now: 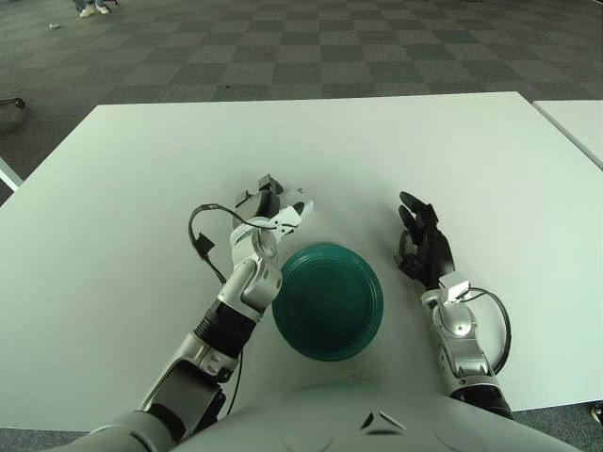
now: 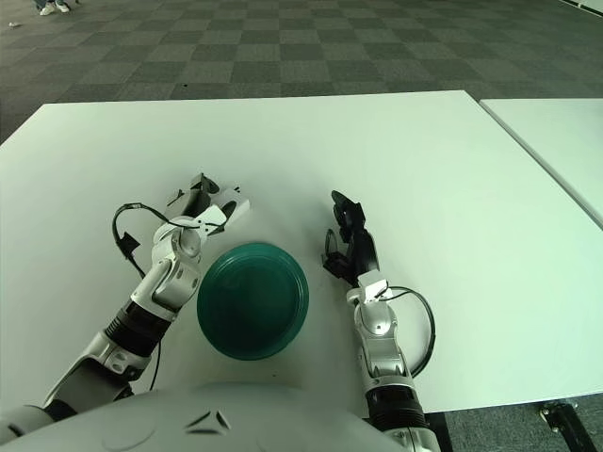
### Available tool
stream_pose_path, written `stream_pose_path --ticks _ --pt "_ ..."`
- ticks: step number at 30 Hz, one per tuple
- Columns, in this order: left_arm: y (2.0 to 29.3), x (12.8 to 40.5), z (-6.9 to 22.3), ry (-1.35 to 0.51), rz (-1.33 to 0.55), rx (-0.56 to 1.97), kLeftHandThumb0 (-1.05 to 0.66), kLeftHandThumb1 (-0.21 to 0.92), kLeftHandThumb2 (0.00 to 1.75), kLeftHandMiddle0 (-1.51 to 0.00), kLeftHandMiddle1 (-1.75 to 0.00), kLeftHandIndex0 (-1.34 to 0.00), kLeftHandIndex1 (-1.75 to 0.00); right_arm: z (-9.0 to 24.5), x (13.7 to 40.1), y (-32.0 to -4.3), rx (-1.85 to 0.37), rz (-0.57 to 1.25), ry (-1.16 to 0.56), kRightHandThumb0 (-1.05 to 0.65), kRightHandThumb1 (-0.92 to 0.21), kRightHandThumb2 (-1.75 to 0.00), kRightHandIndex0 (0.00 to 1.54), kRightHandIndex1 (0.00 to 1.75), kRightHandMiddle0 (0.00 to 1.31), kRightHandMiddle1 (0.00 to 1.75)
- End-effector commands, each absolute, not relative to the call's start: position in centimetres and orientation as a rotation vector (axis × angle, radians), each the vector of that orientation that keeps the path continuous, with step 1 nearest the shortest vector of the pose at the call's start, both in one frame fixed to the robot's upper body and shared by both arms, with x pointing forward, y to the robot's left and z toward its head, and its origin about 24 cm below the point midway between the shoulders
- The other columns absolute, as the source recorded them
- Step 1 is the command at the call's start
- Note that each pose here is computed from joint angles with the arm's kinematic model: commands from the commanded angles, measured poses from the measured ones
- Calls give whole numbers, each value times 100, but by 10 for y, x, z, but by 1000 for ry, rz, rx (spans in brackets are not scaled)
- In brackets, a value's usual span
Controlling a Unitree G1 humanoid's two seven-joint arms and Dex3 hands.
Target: Put the charger into the plate.
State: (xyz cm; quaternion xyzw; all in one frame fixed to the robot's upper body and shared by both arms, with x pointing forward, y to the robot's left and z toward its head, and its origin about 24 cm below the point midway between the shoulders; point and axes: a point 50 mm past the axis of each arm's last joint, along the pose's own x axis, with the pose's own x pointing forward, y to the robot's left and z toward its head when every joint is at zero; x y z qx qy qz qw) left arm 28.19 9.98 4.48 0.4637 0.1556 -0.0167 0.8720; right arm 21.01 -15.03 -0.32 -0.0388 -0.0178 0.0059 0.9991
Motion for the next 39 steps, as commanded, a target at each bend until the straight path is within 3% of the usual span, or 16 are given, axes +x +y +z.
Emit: stream_pose_path --ticks 1,34,39 --pt "103 287 47 324 -15 1020 -105 92 82 0 -109 0 -133 -57 167 -131 -26 35 244 -75 -92 -91 20 0 0 55" --pt "101 293 47 354 -57 1066 -105 92 78 0 -114 0 -123 -62 162 -128 -3 19 275 -78 -92 -90 17 0 0 50" --pt "102 292 45 362 -64 1080 -105 92 76 0 -118 0 -128 -62 161 -126 9 8 274 -78 -92 -90 18 0 0 52"
